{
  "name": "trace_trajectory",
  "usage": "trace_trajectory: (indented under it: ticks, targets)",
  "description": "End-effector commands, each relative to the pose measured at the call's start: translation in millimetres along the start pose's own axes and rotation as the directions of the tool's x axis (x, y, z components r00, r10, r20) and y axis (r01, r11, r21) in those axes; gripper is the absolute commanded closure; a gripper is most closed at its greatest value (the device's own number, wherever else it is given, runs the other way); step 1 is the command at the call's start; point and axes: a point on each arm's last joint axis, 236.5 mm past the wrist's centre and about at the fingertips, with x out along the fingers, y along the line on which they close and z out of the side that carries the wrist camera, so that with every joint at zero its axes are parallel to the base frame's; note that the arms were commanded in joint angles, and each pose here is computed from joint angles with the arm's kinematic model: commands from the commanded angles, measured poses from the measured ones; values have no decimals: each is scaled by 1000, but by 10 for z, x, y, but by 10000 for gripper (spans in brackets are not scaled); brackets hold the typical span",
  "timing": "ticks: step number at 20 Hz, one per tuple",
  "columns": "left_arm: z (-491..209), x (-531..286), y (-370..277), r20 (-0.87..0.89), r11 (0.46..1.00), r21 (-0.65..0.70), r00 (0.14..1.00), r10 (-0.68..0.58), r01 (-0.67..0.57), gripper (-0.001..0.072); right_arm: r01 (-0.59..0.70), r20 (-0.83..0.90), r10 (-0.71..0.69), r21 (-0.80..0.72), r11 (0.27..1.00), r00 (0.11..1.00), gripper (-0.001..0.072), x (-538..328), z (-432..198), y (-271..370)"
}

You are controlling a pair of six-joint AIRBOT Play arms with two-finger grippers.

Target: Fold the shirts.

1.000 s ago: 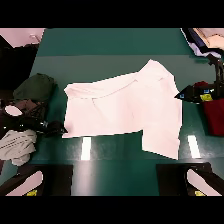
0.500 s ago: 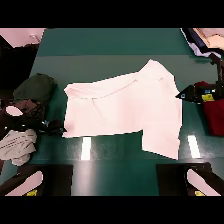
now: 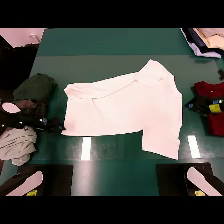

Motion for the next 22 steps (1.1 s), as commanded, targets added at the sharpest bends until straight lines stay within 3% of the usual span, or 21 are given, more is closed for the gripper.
trace_trajectory:
  ticks: [1,5,13,16,17,18,22]
  targets:
    - [259,-280,-138,79,997,71,997,16,-21,685,13,-2,-13,148,989,1000,277,226,-231,-477]
    - [458,-499,-267,137,995,96,990,15,-29,685,38,38,-49,245,969,998,282,408,-289,-850]
    - [463,-499,-278,139,996,85,990,11,-23,684,17,-172,25,237,971,985,287,935,-535,-759]
    - [460,-499,-279,138,996,85,990,10,-22,684,31,-138,-5,186,982,990,484,957,-443,-702]
    - [459,-499,-282,138,996,84,990,9,-21,684,38,-103,-21,171,985,994,611,924,-376,-696]
    - [463,-500,-295,139,996,83,990,4,-15,685,45,-60,-36,153,987,998,692,856,-295,-678]
    - [846,-898,-523,267,993,114,964,-1,-30,685,-43,249,30,47,998,968,693,166,489,-123]
